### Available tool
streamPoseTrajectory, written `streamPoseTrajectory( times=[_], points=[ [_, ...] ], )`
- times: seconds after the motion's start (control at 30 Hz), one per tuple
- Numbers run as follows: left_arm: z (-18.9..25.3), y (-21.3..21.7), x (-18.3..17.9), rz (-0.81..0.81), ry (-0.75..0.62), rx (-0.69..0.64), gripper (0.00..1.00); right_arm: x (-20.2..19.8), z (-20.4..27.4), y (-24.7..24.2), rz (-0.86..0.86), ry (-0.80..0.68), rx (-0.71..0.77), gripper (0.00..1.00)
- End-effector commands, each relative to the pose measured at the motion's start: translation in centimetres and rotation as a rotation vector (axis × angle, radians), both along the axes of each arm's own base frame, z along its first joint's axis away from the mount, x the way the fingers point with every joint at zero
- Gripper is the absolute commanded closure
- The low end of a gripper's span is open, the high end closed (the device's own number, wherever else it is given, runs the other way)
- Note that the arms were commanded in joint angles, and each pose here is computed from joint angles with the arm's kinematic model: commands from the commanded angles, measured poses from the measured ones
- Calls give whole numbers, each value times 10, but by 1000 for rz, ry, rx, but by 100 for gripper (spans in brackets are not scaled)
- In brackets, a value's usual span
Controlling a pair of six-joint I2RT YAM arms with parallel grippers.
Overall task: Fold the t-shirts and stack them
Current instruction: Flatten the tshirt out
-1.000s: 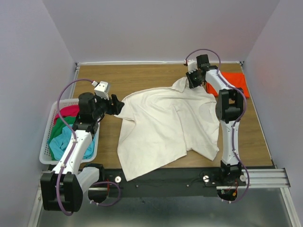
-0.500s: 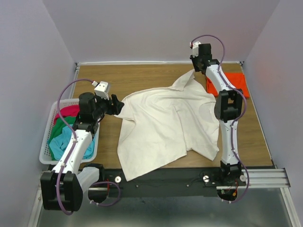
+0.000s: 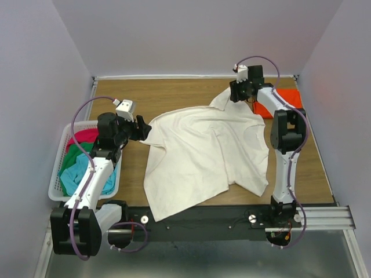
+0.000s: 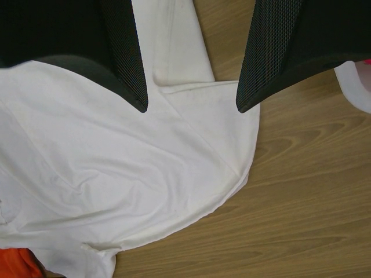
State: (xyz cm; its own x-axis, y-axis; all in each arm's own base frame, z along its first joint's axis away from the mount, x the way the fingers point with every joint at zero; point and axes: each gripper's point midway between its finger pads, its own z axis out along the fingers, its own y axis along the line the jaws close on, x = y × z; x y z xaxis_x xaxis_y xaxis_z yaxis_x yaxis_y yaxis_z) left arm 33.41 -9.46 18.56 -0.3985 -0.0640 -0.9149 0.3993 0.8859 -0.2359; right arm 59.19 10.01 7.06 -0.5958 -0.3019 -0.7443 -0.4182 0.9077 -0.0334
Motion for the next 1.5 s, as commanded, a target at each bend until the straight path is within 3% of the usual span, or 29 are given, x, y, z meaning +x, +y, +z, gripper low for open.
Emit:
streamPoseTrajectory(
  times=[0.0,0.13,0.4,0.77,0.93,1.03,1.27,1.33,1.4,1.43,1.47],
  points=[
    [17,1,4,7,-48,12,30,-46,34,60,291,27,241,42],
    [16,0,3,-2,-45,10,30,-63,18,73,375,87,266,40],
    [15,-1,3,-8,-44,9,30,-47,-11,70,335,102,85,41],
    [13,-3,4,-18,-37,7,30,-50,-46,69,323,161,-33,43],
    [14,-3,4,-20,-40,6,30,-39,-44,65,296,135,-87,62],
    [14,-3,4,-20,-40,6,30,-26,-31,65,287,85,-131,83],
    [13,-2,4,-16,-37,10,30,14,-12,98,313,-53,-211,95],
    [11,-2,4,-15,-34,11,30,32,9,121,329,-155,-227,92],
    [11,-1,4,-8,-33,15,30,43,9,128,274,-206,-266,65],
    [10,-1,4,-7,-31,16,30,49,19,141,258,-268,-262,40],
    [11,1,4,-1,-34,16,30,53,22,141,231,-287,-268,34]
  ],
)
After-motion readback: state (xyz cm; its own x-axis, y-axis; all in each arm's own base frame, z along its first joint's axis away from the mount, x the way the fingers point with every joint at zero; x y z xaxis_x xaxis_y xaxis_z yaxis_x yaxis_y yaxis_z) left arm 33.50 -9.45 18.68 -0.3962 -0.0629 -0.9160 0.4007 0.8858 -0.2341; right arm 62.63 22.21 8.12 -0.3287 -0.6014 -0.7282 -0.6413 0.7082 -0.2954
